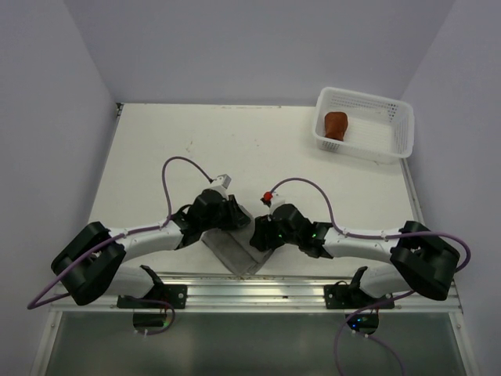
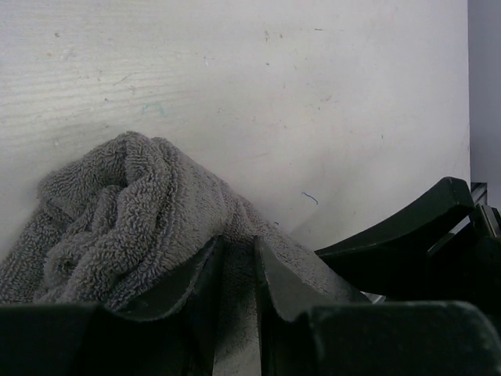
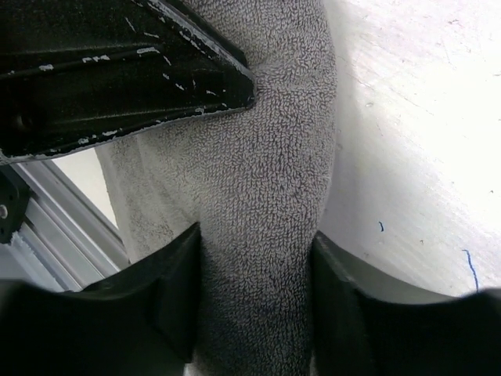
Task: Roll the towels
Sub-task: Roll the towel
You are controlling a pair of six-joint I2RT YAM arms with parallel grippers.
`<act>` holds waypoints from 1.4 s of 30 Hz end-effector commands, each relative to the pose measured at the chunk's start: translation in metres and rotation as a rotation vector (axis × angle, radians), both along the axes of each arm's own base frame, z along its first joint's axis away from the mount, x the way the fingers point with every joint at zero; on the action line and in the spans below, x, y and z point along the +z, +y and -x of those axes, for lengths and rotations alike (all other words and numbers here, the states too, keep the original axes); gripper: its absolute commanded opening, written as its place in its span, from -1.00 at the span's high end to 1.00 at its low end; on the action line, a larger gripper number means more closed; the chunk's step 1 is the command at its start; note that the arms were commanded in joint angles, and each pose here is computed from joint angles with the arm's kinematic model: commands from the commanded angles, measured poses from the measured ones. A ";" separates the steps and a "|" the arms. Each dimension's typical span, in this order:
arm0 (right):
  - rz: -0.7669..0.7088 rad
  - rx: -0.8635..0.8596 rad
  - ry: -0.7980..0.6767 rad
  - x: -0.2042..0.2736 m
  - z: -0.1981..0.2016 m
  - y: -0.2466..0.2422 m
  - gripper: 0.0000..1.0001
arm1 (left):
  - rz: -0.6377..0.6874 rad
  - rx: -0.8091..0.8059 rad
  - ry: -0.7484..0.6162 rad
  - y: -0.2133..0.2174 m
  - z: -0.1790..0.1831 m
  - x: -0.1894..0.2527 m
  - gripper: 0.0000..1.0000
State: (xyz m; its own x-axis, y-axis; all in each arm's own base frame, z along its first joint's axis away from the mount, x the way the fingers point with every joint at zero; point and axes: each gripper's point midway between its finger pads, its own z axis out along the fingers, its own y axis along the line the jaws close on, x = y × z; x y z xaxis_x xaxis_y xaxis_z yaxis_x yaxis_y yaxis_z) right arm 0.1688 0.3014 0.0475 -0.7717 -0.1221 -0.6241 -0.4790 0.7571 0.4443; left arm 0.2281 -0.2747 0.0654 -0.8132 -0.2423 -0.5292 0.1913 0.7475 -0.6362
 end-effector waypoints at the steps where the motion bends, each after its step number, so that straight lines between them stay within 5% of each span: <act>1: 0.025 0.048 0.006 -0.013 0.009 -0.002 0.02 | -0.108 0.012 0.040 0.015 0.004 -0.017 0.46; 11: 0.187 -0.118 -0.227 0.004 -0.022 -0.025 0.06 | -0.122 0.042 -0.085 0.012 -0.043 0.055 0.26; 24: 0.453 -0.228 -0.501 0.024 -0.030 -0.037 0.03 | -0.053 0.021 -0.096 0.004 -0.039 0.074 0.24; 42: 0.785 -0.052 -0.764 0.010 0.021 0.021 -0.08 | -0.002 -0.015 -0.050 0.000 -0.016 0.063 0.25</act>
State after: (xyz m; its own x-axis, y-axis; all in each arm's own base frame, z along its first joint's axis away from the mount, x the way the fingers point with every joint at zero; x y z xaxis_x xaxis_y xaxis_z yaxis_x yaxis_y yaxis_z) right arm 0.1546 0.3243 0.0605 -0.2451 -0.6295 -0.7373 -0.4042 0.7576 -0.5124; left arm 0.2537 -0.2718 0.1275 -0.7843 -0.2221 -0.5793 0.2231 0.7703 -0.5974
